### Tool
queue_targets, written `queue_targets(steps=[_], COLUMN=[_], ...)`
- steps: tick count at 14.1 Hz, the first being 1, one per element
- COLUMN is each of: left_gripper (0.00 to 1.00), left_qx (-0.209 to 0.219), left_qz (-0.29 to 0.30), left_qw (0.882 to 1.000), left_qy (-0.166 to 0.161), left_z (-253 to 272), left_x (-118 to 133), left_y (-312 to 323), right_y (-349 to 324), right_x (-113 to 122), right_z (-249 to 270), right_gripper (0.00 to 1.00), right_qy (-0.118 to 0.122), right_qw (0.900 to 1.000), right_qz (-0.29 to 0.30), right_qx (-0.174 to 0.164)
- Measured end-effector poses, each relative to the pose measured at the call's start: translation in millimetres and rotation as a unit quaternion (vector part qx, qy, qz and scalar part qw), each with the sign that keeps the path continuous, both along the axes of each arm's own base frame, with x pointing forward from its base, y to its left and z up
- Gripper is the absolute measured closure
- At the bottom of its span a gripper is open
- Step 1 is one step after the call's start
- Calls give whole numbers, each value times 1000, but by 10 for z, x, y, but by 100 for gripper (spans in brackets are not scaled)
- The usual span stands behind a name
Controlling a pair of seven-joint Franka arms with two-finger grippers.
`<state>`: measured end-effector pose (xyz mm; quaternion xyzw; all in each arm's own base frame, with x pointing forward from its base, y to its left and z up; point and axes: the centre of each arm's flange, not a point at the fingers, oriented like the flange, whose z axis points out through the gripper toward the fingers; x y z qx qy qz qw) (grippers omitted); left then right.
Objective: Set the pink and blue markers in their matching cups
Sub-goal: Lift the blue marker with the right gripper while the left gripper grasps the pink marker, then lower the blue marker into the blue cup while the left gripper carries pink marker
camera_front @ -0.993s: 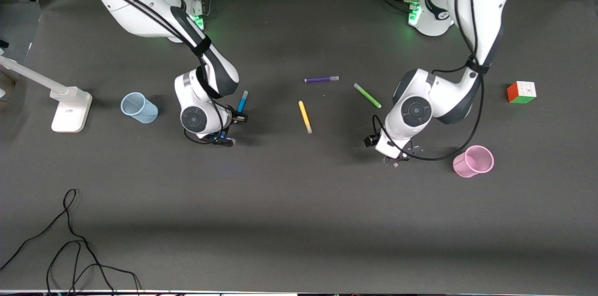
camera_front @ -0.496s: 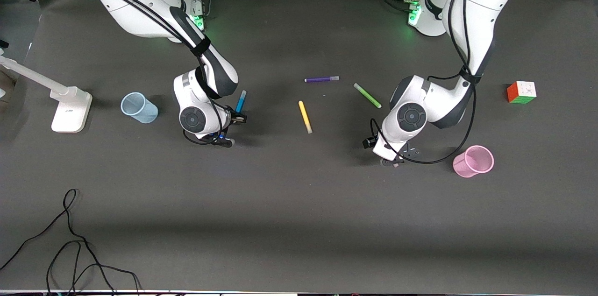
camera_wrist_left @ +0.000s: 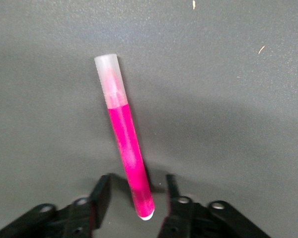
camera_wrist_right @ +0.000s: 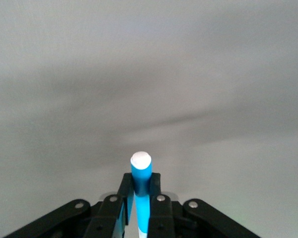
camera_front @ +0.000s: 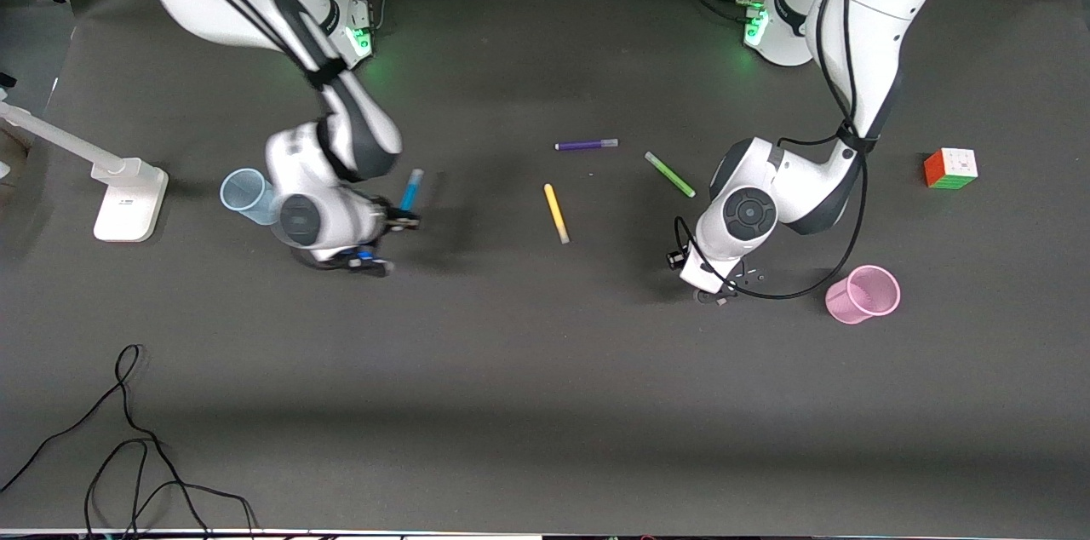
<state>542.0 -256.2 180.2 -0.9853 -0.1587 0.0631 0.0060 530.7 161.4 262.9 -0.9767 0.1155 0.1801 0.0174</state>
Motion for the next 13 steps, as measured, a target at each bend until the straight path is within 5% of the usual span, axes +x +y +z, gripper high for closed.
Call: queue_targets(steps=[2,4,9,13], left_gripper=[78,82,82,82], left_qx=[0,0,6,19], left_qz=[0,1,7,5], left_qw=[1000,1000,1000,1000], left_qy=[0,0,-1,22], left_z=[-1,1,192,1346], left_x=[0,4,131,390], left_y=[2,5,45,346], right_y=[-531,-839,-1020,-1403], right_x=[126,154,38,-367], right_z=[495,871,1568,1714], right_gripper=[83,83,83,83], right_qy=[-37,-71,-139,-196], right_qw=[999,996,979,959], right_qz=[15,43,121,160], right_qx=[1,-28,-85,-125])
